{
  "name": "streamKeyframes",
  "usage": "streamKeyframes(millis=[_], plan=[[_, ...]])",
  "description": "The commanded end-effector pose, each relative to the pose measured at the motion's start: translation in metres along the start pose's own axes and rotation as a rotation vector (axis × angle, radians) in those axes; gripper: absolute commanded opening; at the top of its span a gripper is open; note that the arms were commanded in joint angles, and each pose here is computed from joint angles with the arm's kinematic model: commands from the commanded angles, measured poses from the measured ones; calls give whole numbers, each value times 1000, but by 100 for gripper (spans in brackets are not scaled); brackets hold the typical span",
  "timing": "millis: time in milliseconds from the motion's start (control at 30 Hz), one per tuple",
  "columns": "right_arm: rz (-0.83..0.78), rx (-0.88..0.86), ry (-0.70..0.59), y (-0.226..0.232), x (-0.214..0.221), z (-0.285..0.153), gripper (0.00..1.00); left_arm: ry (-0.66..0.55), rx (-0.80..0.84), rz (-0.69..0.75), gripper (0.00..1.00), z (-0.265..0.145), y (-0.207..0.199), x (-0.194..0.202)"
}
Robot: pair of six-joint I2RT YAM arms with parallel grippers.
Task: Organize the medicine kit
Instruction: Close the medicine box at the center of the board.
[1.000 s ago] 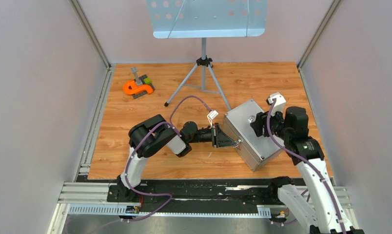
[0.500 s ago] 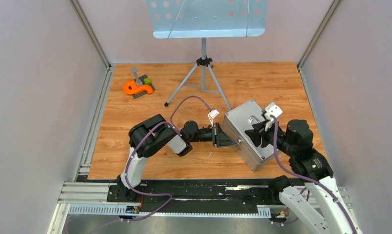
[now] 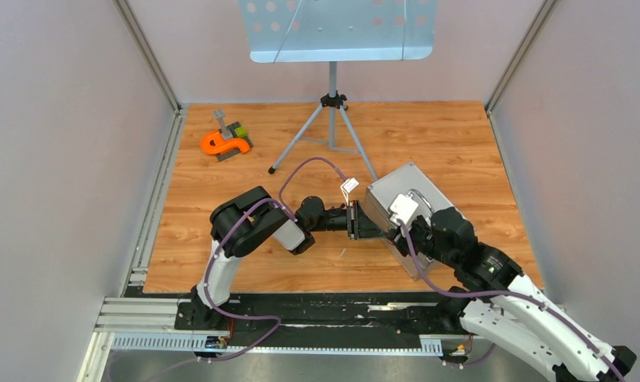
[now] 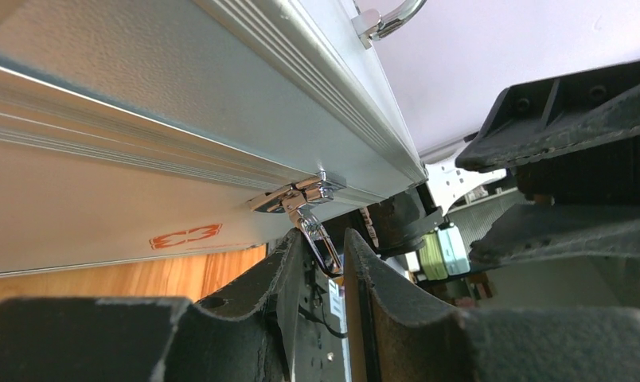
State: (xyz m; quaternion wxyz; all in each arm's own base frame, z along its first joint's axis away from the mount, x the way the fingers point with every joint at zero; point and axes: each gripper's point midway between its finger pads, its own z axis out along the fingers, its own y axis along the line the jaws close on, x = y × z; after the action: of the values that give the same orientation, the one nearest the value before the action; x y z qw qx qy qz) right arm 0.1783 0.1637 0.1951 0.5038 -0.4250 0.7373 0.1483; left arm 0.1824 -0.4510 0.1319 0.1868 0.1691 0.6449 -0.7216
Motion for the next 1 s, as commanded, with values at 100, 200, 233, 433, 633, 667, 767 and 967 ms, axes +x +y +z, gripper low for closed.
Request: streamKeyframes(millis=[100,200,233,433,633,667,767,967], plan=[[-124,75,-35,-3,-6,-2,46,-63,123,76,34,11,-44,-27],[-151,63,14,2,3,0,46,-67,130,74,34,12,-46,-30],[-160,57,27,4,5,1,46,-68,132,70,34,12,-48,-31],[-205,43,68,12,13,-2,45,-81,140,68,34,11,-53,-37],[-237,42,129,15,23,-7,44,-90,145,62,34,11,-56,-42],[-245,40,141,16,24,-7,44,-91,148,63,34,11,-57,-43],[-275,32,174,20,30,-3,42,-89,153,59,34,11,-60,-43],[-294,45,164,24,30,2,32,-84,153,54,34,10,-60,-42]])
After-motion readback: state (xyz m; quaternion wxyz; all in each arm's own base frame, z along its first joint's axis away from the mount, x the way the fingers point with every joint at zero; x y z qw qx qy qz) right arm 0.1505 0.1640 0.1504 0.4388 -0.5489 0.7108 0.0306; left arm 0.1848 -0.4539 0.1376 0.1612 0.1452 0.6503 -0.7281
